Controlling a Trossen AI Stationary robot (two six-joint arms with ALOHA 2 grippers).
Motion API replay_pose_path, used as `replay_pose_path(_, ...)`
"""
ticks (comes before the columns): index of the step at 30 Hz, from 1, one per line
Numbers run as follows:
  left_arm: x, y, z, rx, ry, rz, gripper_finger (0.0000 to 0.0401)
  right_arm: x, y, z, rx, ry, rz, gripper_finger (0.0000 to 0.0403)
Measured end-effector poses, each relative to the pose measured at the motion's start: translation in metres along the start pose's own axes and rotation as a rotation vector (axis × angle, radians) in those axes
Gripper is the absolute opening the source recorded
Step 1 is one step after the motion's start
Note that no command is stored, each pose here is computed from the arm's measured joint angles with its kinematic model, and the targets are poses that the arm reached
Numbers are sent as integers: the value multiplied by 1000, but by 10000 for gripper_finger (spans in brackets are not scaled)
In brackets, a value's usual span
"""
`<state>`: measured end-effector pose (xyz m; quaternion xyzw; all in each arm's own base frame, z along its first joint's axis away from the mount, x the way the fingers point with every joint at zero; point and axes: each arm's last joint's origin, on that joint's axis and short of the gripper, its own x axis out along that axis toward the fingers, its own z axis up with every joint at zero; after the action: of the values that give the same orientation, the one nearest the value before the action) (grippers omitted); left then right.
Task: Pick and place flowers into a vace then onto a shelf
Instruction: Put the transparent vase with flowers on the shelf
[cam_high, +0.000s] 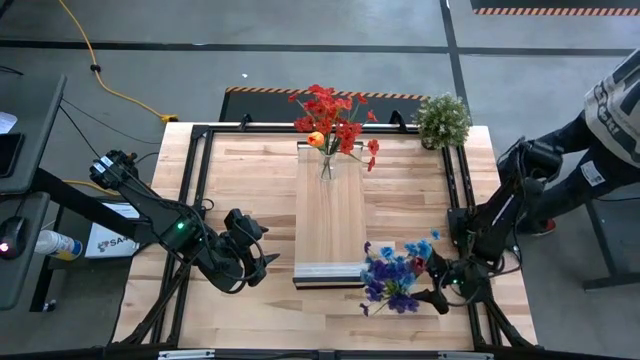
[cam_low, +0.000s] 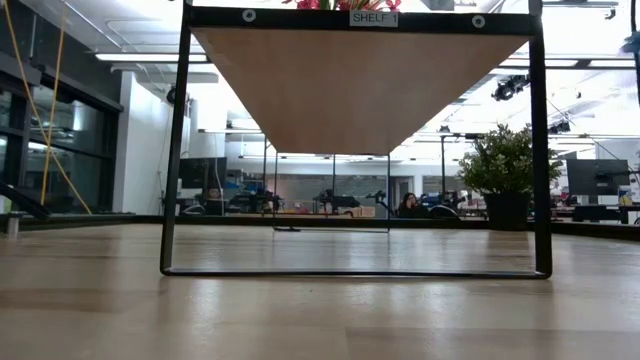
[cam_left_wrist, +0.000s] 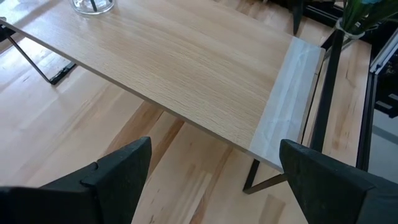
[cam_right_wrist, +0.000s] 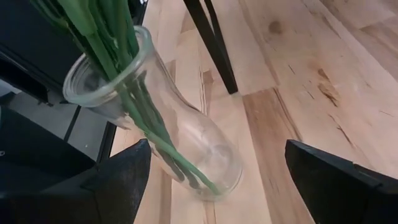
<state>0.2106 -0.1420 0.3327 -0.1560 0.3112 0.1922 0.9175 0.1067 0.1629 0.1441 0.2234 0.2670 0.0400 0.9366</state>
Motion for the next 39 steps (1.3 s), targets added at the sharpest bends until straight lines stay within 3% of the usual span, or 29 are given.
replay_pose_path(23, 0, 1, 0, 11, 3, 5, 385, 16, 11, 0, -25, -117, 39, 356)
replay_pose_path(39, 0, 1, 0, 33, 3, 5, 385, 22, 7, 6, -34, -109, 33, 356)
